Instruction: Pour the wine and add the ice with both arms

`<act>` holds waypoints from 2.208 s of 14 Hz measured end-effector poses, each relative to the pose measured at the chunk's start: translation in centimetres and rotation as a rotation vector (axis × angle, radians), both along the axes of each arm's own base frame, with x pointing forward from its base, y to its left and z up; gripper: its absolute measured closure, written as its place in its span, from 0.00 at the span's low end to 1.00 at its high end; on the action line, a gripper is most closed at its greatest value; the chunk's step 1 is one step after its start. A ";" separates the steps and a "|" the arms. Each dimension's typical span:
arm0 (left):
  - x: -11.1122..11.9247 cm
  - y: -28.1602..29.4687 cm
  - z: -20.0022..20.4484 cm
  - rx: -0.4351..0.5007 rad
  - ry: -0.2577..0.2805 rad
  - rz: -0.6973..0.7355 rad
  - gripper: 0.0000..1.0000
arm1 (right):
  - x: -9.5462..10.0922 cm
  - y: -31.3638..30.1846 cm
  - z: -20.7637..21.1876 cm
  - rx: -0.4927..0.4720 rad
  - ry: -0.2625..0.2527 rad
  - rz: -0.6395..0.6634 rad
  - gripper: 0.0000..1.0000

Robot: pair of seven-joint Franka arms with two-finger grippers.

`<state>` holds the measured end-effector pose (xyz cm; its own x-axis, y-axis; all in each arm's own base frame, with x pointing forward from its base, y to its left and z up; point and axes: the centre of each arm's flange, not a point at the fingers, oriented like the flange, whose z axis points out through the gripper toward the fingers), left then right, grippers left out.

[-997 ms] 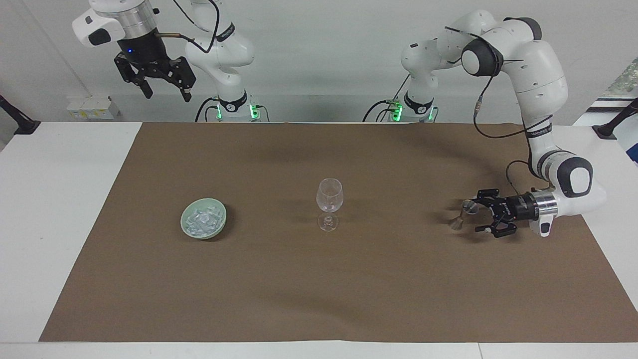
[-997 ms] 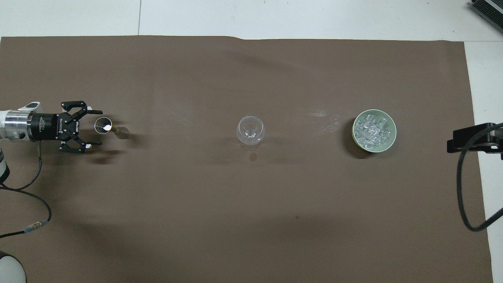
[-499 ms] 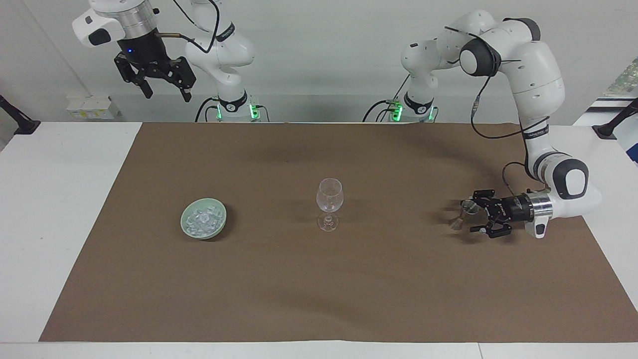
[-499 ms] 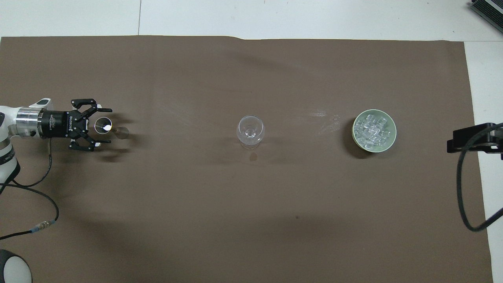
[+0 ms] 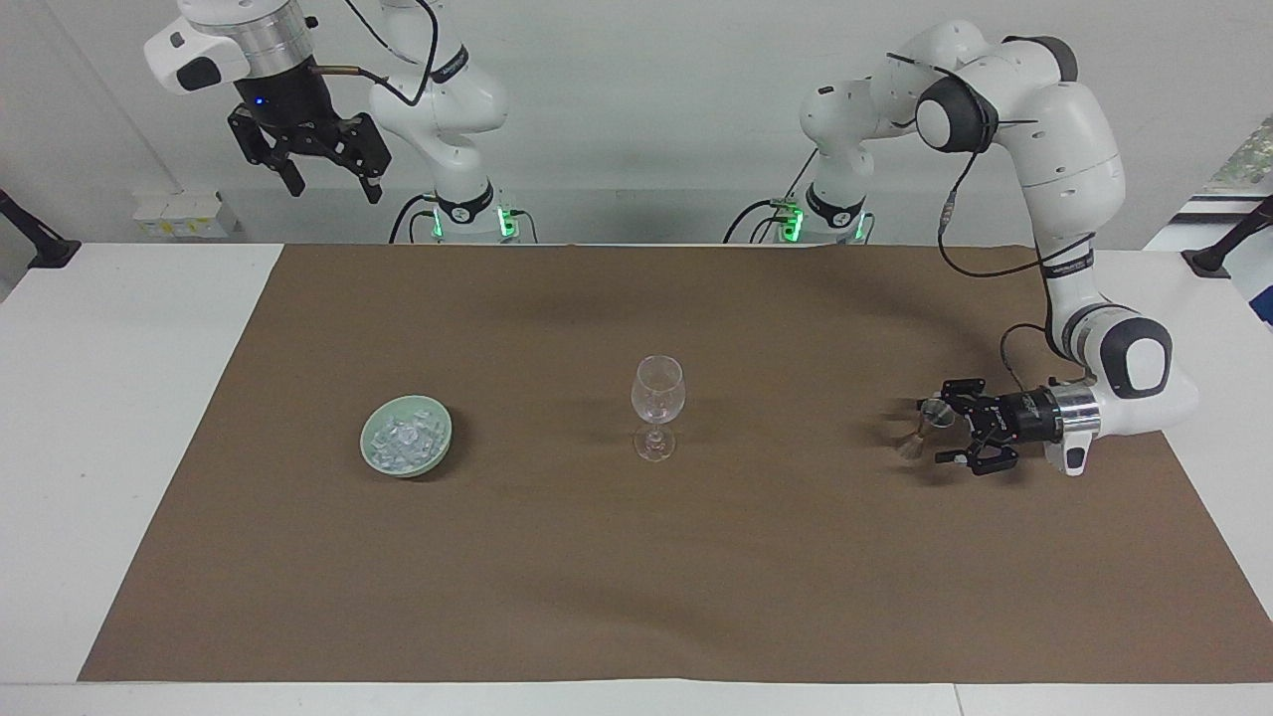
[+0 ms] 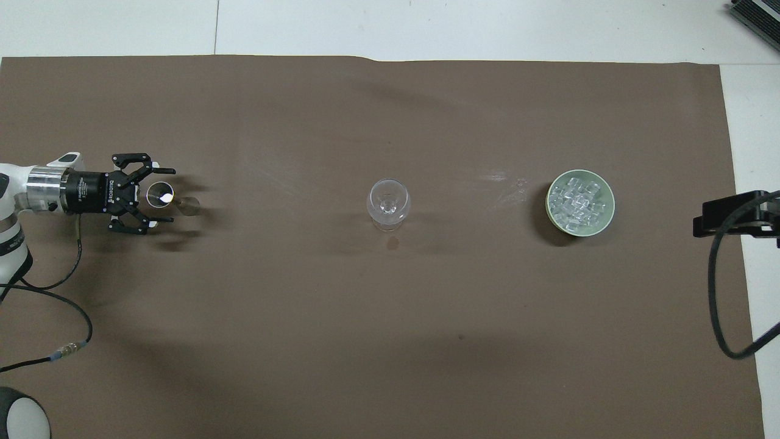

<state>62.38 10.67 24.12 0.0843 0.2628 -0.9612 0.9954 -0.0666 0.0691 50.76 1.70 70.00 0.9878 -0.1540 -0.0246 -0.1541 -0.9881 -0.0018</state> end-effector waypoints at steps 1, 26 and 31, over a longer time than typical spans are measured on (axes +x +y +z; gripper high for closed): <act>0.0 0.0 0.0 0.000 0.001 0.000 0.00 | 0.0 0.0 0.0 0.000 0.000 0.000 0.00; -0.2 0.4 -0.9 0.001 0.012 0.007 0.68 | 0.0 0.0 0.0 0.000 0.000 0.000 0.00; -0.2 0.5 -1.0 0.000 0.009 0.007 0.76 | 0.0 0.0 0.0 0.000 0.000 0.000 0.00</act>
<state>62.14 11.15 23.12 0.0740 0.2635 -0.9618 0.9964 -0.0597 0.0603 50.76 1.70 70.00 0.9878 -0.1540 -0.0246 -0.1541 -0.9881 -0.0018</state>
